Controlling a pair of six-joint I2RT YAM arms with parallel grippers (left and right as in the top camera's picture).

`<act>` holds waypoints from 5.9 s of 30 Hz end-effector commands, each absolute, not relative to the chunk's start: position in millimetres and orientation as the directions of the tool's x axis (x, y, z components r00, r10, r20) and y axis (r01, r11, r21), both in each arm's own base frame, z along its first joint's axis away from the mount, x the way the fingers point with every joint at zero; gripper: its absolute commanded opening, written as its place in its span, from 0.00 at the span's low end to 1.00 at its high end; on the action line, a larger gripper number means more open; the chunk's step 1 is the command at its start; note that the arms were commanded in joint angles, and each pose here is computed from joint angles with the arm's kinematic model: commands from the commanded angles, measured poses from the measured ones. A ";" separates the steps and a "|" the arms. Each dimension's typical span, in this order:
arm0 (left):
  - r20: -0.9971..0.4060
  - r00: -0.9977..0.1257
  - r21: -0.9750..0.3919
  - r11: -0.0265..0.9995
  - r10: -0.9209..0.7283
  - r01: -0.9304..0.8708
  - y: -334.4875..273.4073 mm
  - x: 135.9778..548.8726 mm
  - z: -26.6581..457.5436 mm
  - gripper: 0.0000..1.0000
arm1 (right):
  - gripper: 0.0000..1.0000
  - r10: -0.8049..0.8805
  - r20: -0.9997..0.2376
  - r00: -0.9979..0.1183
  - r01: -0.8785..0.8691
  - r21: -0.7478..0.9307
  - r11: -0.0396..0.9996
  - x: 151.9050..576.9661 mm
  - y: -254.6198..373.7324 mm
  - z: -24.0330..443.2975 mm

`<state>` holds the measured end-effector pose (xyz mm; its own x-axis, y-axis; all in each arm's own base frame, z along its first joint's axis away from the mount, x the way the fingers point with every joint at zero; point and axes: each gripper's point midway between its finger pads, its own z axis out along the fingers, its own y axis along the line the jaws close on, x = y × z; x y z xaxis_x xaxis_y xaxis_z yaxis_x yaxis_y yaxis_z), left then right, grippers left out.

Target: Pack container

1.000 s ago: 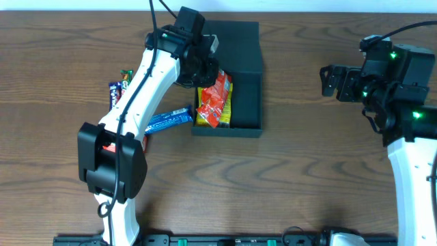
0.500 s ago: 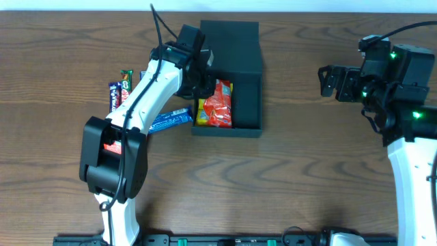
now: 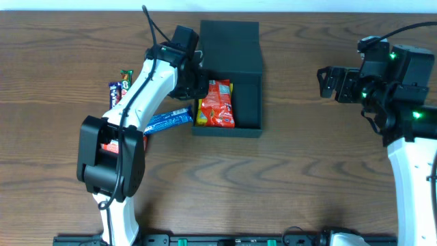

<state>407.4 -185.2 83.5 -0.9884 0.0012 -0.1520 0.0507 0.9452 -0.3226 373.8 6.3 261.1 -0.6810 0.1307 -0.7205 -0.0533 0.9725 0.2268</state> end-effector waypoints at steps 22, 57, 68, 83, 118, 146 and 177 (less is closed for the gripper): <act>-0.407 -0.897 -0.344 0.881 0.173 0.326 -254.2 394.7 172.0 0.10 | 0.99 0.123 -0.724 -0.679 -0.062 0.224 0.973 374.1 5.7 262.0; -0.110 -0.976 -0.492 0.843 0.187 0.217 -281.2 387.0 55.2 0.68 | 0.99 0.124 -0.710 -0.693 -0.058 0.226 0.972 371.2 6.0 258.5; -0.129 -0.975 -0.478 0.850 0.182 0.222 -281.4 394.6 46.9 0.47 | 0.99 0.124 -0.710 -0.693 -0.058 0.226 0.972 371.2 6.0 258.5; -0.143 -0.975 -0.465 0.858 0.171 0.219 -268.1 403.7 69.3 0.05 | 0.99 0.124 -0.710 -0.693 -0.058 0.226 0.972 371.2 6.0 258.5; -0.191 -0.934 -0.197 0.921 0.301 0.336 -203.8 405.3 131.4 0.06 | 0.99 0.122 -0.708 -0.695 -0.087 0.252 0.964 370.3 13.3 259.6; -0.044 -0.995 -0.316 0.946 -0.091 -0.072 -229.7 390.4 133.7 0.95 | 0.99 0.122 -0.711 -0.693 -0.088 0.251 0.964 371.0 13.3 260.3; 0.135 -0.987 -0.372 0.919 -0.084 -0.129 -289.1 382.9 49.1 1.00 | 0.99 0.118 -0.710 -0.694 -0.090 0.248 0.965 370.5 13.2 259.8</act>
